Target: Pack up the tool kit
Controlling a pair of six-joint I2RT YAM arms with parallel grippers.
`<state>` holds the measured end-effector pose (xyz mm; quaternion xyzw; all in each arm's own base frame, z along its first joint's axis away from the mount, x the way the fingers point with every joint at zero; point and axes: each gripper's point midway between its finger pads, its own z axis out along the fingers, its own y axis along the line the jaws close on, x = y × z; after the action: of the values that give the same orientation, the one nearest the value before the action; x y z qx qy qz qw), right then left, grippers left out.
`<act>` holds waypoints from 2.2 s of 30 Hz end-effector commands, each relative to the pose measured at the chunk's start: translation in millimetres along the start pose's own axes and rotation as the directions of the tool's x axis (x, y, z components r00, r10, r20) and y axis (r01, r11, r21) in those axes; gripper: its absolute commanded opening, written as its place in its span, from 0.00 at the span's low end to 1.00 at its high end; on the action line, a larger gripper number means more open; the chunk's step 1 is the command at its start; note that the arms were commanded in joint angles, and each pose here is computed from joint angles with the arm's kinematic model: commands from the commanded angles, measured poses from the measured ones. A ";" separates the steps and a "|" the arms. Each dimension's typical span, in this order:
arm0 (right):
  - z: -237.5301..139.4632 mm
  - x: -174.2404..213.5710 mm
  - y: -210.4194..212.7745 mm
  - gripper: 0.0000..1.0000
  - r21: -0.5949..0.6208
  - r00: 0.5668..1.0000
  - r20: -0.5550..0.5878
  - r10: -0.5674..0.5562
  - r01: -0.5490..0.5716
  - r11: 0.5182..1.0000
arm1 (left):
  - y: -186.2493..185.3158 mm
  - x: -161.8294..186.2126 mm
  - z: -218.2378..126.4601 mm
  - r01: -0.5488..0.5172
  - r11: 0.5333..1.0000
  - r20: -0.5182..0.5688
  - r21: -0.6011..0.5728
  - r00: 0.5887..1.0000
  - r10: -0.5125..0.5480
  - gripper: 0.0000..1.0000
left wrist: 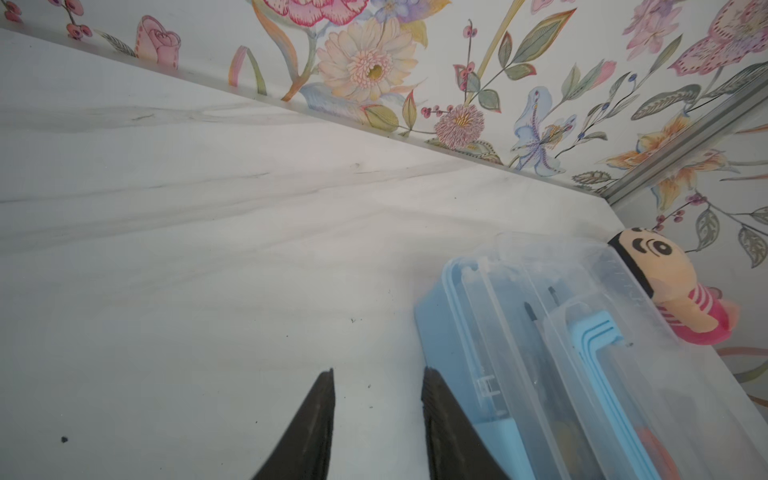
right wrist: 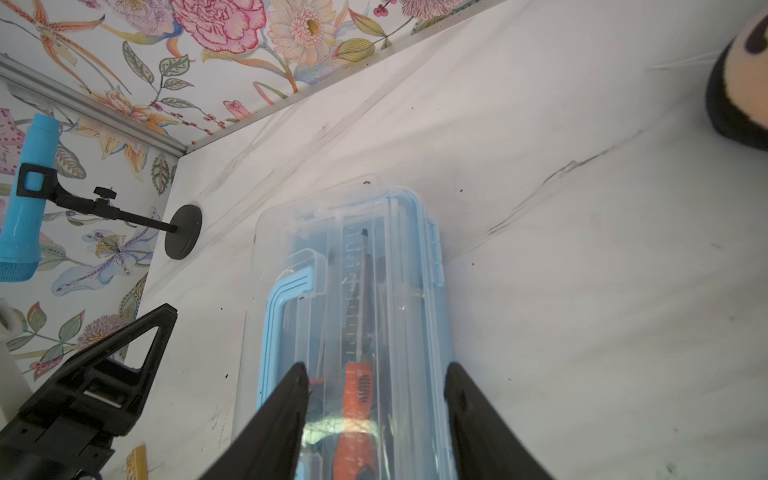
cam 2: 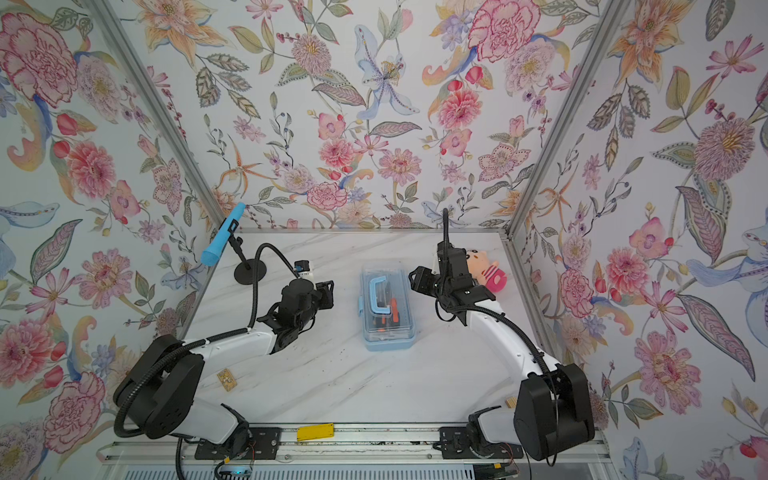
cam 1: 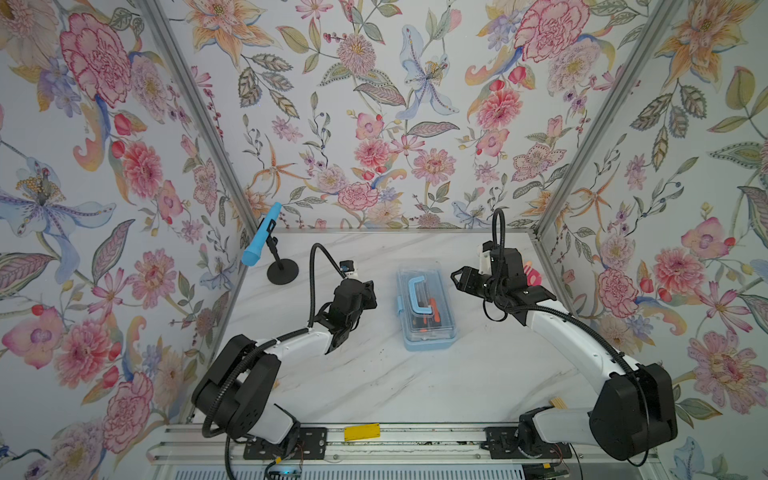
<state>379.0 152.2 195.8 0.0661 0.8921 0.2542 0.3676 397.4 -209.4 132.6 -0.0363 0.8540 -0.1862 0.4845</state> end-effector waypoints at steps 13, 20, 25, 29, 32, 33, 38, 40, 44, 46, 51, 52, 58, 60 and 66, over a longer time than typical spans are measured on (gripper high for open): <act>55.4 66.2 -76.6 0.51 0.229 0.971 -0.231 0.068 -0.013 0.973 | -23.5 107.6 49.1 -0.053 0.993 -0.437 0.105 0.894 0.094 0.36; 66.8 80.2 -69.0 0.51 0.201 0.964 -0.258 0.065 -0.012 0.980 | -45.7 104.4 47.9 -0.035 0.987 -0.430 0.158 0.897 0.101 0.36; 72.2 89.6 -60.0 0.51 0.185 0.959 -0.281 0.045 0.008 0.983 | -63.1 103.0 47.7 -0.041 0.981 -0.429 0.191 0.895 0.121 0.36; 77.9 97.4 -54.7 0.51 0.164 0.954 -0.296 0.043 0.006 0.986 | -73.5 101.0 50.5 -0.042 0.977 -0.423 0.207 0.897 0.128 0.36; 80.3 101.3 -42.4 0.51 0.122 0.952 -0.303 0.036 0.001 0.993 | -78.7 100.2 51.5 -0.043 0.975 -0.417 0.217 0.899 0.132 0.36; 81.4 103.0 -38.6 0.51 0.108 0.951 -0.308 0.032 0.002 0.994 | -80.5 100.7 51.6 -0.041 0.974 -0.417 0.221 0.899 0.133 0.36; 85.4 112.1 -18.9 0.51 0.020 0.946 -0.322 0.030 -0.025 0.999 | -90.9 104.2 52.7 -0.024 0.967 -0.418 0.252 0.899 0.131 0.36; 86.3 114.4 -14.0 0.51 -0.008 0.945 -0.324 0.042 -0.047 0.999 | -94.7 107.3 52.5 -0.015 0.965 -0.422 0.263 0.897 0.129 0.35; 86.2 119.0 -7.9 0.51 -0.053 0.942 -0.330 0.061 -0.082 0.995 | -99.1 111.8 51.0 0.007 0.960 -0.424 0.281 0.898 0.117 0.35; 85.6 121.3 -6.4 0.51 -0.064 0.940 -0.334 0.067 -0.094 0.994 | -100.5 112.3 49.5 0.023 0.956 -0.420 0.292 0.901 0.106 0.35; 81.2 121.3 -11.1 0.51 -0.047 0.941 -0.331 0.075 -0.095 0.994 | -97.9 112.3 46.8 0.027 0.957 -0.409 0.289 0.907 0.098 0.35; 79.3 120.1 -11.1 0.51 -0.049 0.942 -0.327 0.077 -0.098 0.994 | -98.1 111.9 46.3 0.026 0.956 -0.408 0.291 0.908 0.100 0.35; 67.3 105.3 -24.0 0.51 0.040 0.955 -0.285 0.079 -0.070 0.997 | -63.7 100.5 48.2 -0.028 0.987 -0.406 0.160 0.909 0.091 0.41; 58.9 94.2 -34.5 0.51 0.078 0.966 -0.246 0.077 -0.060 0.995 | -44.6 90.0 44.8 -0.031 0.994 -0.388 0.103 0.919 0.069 0.44; 22.6 55.1 -41.6 0.56 0.104 0.993 -0.115 -0.013 0.025 0.994 | -2.2 41.0 19.9 -0.038 0.999 -0.269 0.002 0.962 0.037 0.69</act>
<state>357.1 152.0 100.5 0.0847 0.9324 0.2194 0.2746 380.0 -250.1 54.1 0.0229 0.9296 -0.1915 0.3139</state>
